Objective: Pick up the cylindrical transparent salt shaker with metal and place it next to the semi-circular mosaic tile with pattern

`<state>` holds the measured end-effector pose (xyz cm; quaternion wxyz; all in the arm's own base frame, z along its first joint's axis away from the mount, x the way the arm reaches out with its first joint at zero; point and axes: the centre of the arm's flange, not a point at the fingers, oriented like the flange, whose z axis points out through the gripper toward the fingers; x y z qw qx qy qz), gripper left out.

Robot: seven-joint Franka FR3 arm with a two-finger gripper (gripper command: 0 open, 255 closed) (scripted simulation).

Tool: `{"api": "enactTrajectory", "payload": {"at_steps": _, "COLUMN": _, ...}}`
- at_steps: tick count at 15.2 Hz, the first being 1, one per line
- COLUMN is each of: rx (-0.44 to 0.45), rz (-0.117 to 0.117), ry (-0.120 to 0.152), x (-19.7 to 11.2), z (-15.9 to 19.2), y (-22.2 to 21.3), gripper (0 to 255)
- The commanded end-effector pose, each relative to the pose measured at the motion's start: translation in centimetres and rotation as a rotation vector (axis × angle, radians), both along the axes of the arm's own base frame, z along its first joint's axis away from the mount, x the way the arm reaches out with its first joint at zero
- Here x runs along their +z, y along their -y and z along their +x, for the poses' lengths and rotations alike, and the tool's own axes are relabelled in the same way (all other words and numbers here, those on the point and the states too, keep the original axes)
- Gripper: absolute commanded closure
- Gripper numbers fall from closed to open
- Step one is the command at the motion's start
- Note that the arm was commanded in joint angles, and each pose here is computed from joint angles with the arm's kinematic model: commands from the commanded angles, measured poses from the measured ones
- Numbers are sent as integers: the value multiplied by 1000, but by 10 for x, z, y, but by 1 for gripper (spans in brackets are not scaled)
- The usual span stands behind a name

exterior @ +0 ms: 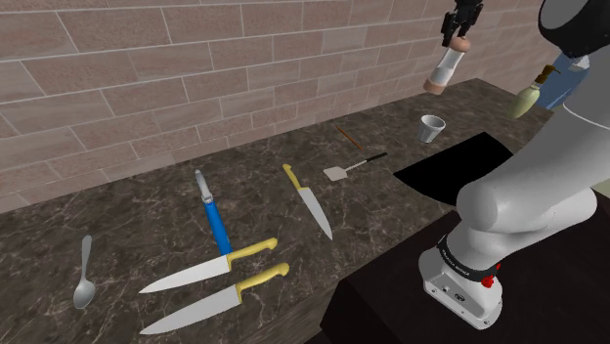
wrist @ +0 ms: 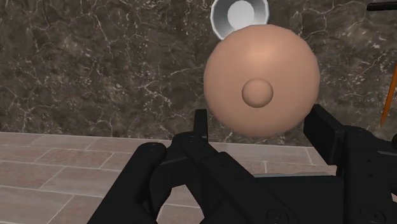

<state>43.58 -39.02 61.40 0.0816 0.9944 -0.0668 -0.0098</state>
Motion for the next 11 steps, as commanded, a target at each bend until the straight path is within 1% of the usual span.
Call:
{"api": "enactTrajectory", "payload": {"at_steps": 1, "rx": 2, "rz": 0, "ry": 0, "x": 9, "z": -13, "y": 23, "gripper": 255}}
{"api": "enactTrajectory", "payload": {"at_steps": 11, "rx": 2, "rz": 0, "ry": 0, "x": 39, "z": -69, "y": 140, "gripper": 255}}
